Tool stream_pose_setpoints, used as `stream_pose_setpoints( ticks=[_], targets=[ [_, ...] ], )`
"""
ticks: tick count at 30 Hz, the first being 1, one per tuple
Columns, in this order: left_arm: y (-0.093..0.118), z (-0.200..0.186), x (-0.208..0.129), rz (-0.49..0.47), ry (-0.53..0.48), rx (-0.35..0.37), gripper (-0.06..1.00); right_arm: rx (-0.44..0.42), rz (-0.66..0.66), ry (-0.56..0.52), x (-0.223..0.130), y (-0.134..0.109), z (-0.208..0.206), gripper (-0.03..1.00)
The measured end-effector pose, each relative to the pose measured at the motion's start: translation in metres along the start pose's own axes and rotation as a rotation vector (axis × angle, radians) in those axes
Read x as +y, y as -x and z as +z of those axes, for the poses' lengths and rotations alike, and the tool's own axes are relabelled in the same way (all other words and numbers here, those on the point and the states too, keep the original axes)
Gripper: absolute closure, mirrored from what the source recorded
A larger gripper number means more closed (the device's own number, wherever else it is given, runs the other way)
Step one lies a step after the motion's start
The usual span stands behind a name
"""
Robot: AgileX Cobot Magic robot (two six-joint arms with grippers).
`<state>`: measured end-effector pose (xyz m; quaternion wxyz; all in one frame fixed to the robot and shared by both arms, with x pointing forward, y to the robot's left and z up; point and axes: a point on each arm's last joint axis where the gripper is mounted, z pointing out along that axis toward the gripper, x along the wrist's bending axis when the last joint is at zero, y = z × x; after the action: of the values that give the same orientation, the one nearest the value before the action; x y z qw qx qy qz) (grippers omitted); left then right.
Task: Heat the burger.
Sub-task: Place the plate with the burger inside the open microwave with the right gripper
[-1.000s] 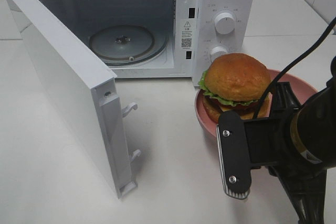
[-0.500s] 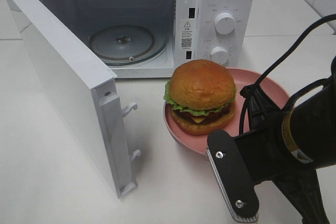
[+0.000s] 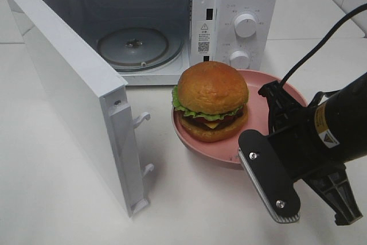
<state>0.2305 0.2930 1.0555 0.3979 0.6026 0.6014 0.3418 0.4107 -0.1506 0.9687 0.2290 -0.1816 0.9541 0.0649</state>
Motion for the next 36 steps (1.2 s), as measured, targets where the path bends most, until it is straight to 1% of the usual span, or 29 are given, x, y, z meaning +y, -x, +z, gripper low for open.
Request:
stream_pose_setpoints(
  ticks=[2, 3, 4, 6, 7, 11, 14, 15, 19, 20, 22, 24, 25, 27, 36],
  targets=[
    [0.000, 0.000, 0.000, 0.000, 0.000, 0.000, -0.03, -0.009, -0.017, 0.013, -0.003, 0.007, -0.002, 0.91],
    [0.000, 0.000, 0.000, 0.000, 0.000, 0.000, -0.03, -0.009, -0.017, 0.013, -0.003, 0.007, -0.002, 0.91],
    [0.000, 0.000, 0.000, 0.000, 0.000, 0.000, -0.03, -0.024, -0.013, 0.019, -0.007, 0.015, -0.004, 0.91],
    [0.000, 0.000, 0.000, 0.000, 0.000, 0.000, -0.03, -0.028, -0.016, 0.020, -0.009, 0.018, -0.005, 0.91],
    [0.000, 0.000, 0.000, 0.000, 0.000, 0.000, -0.03, -0.044, -0.025, 0.026, -0.011, 0.024, -0.007, 0.91],
    [0.000, 0.000, 0.000, 0.000, 0.000, 0.000, -0.03, -0.052, -0.056, 0.044, -0.011, 0.029, -0.010, 0.91],
    [0.000, 0.000, 0.000, 0.000, 0.000, 0.000, -0.03, -0.041, -0.079, 0.069, -0.007, 0.034, -0.012, 0.91],
    [0.000, 0.000, 0.000, 0.000, 0.000, 0.000, -0.03, -0.029, -0.096, 0.079, -0.004, 0.040, -0.012, 0.91],
    [0.000, 0.000, 0.000, 0.000, 0.000, 0.000, -0.03, -0.009, -0.115, 0.081, -0.001, 0.049, -0.011, 0.91],
    [0.000, 0.000, 0.000, 0.000, 0.000, 0.000, -0.03, 0.001, -0.120, 0.080, 0.001, 0.056, -0.009, 0.91],
    [0.000, 0.000, 0.000, 0.000, 0.000, 0.000, -0.03, 0.001, -0.124, 0.080, 0.002, 0.059, -0.009, 0.91],
    [0.000, 0.000, 0.000, 0.000, 0.000, 0.000, -0.03, -0.001, -0.126, 0.081, 0.005, 0.070, -0.007, 0.91],
    [0.000, 0.000, 0.000, 0.000, 0.000, 0.000, -0.03, -0.001, -0.126, 0.081, 0.005, 0.070, -0.007, 0.91],
    [0.000, 0.000, 0.000, 0.000, 0.000, 0.000, -0.03, -0.002, -0.130, 0.083, 0.009, 0.082, -0.005, 0.91],
    [0.000, 0.000, 0.000, 0.000, 0.000, 0.000, -0.03, 0.013, -0.136, 0.085, 0.014, 0.098, 0.004, 0.91]
  ],
)
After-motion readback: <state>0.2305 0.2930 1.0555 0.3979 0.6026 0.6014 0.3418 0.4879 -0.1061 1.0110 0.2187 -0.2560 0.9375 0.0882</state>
